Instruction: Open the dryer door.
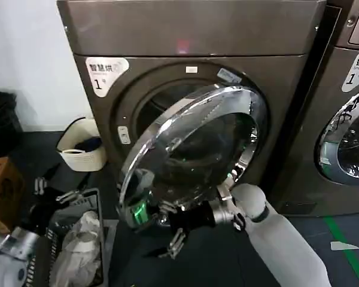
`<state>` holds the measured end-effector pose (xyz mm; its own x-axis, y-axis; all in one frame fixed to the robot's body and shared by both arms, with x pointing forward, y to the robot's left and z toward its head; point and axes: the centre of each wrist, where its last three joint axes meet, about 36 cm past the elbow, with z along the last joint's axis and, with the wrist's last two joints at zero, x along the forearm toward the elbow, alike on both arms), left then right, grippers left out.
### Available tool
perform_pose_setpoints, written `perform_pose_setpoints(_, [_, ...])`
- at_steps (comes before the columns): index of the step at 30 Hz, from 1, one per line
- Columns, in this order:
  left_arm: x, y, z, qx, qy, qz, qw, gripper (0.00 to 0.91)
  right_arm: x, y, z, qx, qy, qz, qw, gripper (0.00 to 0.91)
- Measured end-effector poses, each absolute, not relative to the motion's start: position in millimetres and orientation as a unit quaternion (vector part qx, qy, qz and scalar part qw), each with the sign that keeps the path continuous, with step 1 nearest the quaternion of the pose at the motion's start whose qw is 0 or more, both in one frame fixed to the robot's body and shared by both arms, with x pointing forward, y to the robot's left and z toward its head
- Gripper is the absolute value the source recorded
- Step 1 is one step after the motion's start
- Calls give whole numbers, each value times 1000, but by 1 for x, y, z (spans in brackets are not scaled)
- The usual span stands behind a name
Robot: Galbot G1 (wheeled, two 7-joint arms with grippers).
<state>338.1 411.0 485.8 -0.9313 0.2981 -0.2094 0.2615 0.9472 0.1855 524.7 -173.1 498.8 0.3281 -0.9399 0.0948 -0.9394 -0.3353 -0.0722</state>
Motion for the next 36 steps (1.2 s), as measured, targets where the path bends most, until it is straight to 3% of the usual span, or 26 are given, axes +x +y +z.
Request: perform_pose_setpoints(36, [385,343,489,295,951,28,87,907,483,-251,500,-797,596,-95,-9,907])
